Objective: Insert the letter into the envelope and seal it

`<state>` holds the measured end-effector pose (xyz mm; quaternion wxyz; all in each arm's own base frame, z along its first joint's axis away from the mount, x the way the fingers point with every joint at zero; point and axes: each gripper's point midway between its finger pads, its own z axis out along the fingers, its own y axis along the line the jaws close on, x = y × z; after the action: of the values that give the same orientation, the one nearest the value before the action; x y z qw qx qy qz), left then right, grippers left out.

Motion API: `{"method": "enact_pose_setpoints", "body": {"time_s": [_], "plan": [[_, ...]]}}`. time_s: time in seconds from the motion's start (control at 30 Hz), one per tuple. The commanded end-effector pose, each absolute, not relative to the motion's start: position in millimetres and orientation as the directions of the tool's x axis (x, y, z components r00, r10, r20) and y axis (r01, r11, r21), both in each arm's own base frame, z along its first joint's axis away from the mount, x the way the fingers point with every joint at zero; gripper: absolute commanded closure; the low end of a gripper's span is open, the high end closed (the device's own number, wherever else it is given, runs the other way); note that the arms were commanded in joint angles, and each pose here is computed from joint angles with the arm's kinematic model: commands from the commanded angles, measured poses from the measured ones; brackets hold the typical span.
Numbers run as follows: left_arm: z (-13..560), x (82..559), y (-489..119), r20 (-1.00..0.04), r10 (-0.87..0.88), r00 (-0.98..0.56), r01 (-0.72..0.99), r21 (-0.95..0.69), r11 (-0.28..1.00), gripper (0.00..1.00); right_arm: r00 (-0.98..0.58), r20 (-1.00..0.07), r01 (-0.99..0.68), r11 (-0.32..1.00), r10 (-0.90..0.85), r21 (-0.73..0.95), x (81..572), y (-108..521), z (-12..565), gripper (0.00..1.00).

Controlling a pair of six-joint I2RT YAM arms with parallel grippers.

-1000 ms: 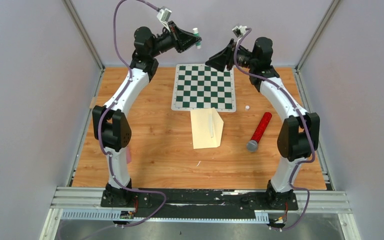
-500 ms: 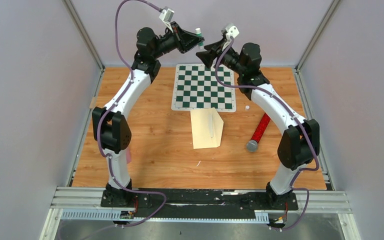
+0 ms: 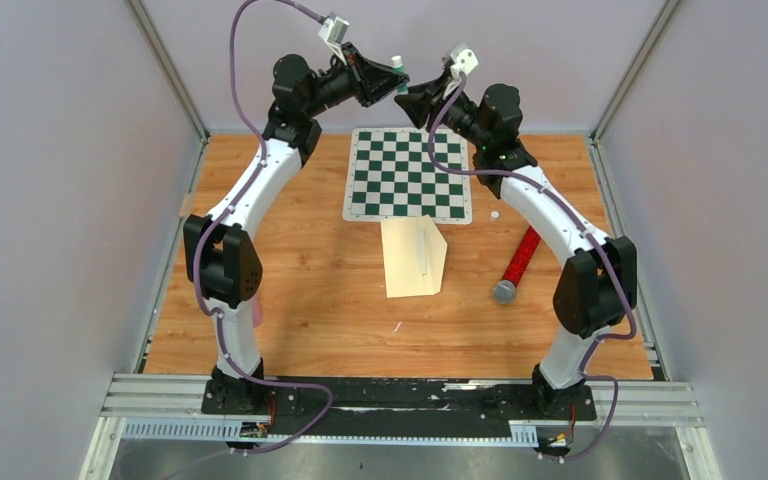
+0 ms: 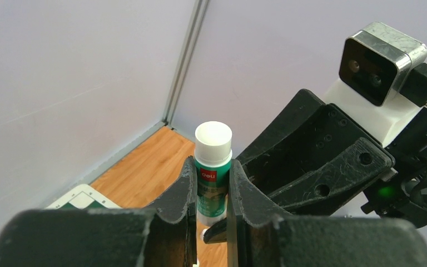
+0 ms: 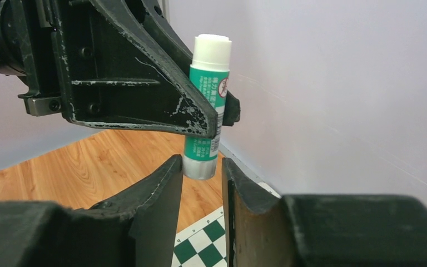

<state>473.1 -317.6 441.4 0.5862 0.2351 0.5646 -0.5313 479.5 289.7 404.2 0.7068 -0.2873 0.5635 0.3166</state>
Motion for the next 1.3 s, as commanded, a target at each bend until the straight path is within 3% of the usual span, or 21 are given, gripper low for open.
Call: {"method": "enact_pose_setpoints", "body": {"time_s": [0.0, 0.17, 0.23, 0.27, 0.4, 0.53, 0.7, 0.83, 1.0, 1.03, 1.1, 1.13, 1.27], "plan": [[480.7, 446.1, -314.1, -0.922, -0.375, -0.101, 0.927, -0.224, 0.3, 1.0, 0.248, -0.958, -0.776, 0.621, 0.142, -0.109, 475.7, 293.7, 431.4, 0.69], [479.9, 445.9, -315.1, -0.922, -0.373, -0.105, 0.928, -0.225, 0.296, 1.0, 0.263, -0.953, -0.774, 0.623, 0.152, -0.114, 475.7, 293.7, 436.0, 0.72], [479.0, 446.7, -315.5, -0.922, -0.373, -0.106, 0.928, -0.226, 0.295, 1.0, 0.257, -0.955, -0.777, 0.619, 0.15, -0.112, 477.5, 295.1, 435.3, 0.94], [478.8, 447.3, -315.5, -0.922, -0.373, -0.105, 0.928, -0.226, 0.295, 1.0, 0.252, -0.956, -0.778, 0.618, 0.15, -0.108, 478.1, 295.5, 435.0, 1.0], [480.1, 444.3, -316.5, -0.928, -0.362, -0.089, 0.942, -0.196, 0.272, 1.0, 0.178, -0.967, -0.848, 0.526, 0.18, -0.058, 467.4, 295.8, 432.9, 1.0], [479.0, 433.3, -313.0, -0.945, -0.32, -0.066, 0.974, -0.131, 0.186, 1.0, 0.0, -0.989, -0.978, 0.206, 0.147, 0.03, 433.9, 289.7, 425.1, 1.0], [467.5, 411.0, -309.7, -0.972, -0.235, -0.012, 0.998, -0.025, 0.052, 1.0, -0.239, -0.969, -0.968, -0.092, 0.067, 0.232, 411.1, 265.5, 402.8, 1.0], [461.3, 404.8, -311.4, -0.978, -0.209, -0.005, 1.0, -0.006, 0.007, 1.0, -0.209, -0.978, -0.964, -0.166, -0.003, 0.206, 398.9, 261.3, 392.7, 1.0], [457.8, 405.0, -312.6, -0.98, -0.2, -0.008, 1.0, -0.009, 0.002, 1.0, -0.223, -0.975, -0.962, -0.16, 0.006, 0.219, 404.4, 267.6, 391.6, 1.0], [459.7, 407.0, -312.3, -0.978, -0.208, -0.005, 1.0, -0.009, 0.018, 1.0, -0.234, -0.972, -0.964, -0.137, 0.024, 0.229, 409.2, 268.3, 393.0, 0.95], [461.4, 418.5, -311.3, -0.973, -0.231, -0.017, 0.995, -0.038, 0.089, 1.0, -0.252, -0.965, -0.967, -0.056, 0.074, 0.248, 423.9, 266.6, 395.2, 0.66], [458.7, 425.5, -310.5, -0.972, -0.232, -0.031, 0.99, -0.061, 0.125, 1.0, -0.25, -0.963, -0.968, -0.01, 0.099, 0.25, 430.1, 264.8, 396.9, 0.59], [468.3, 456.0, -300.2, -0.948, -0.308, -0.076, 0.93, -0.179, 0.322, 1.0, -0.161, -0.977, -0.976, 0.124, 0.139, 0.178, 437.5, 259.6, 395.9, 0.47]]}}
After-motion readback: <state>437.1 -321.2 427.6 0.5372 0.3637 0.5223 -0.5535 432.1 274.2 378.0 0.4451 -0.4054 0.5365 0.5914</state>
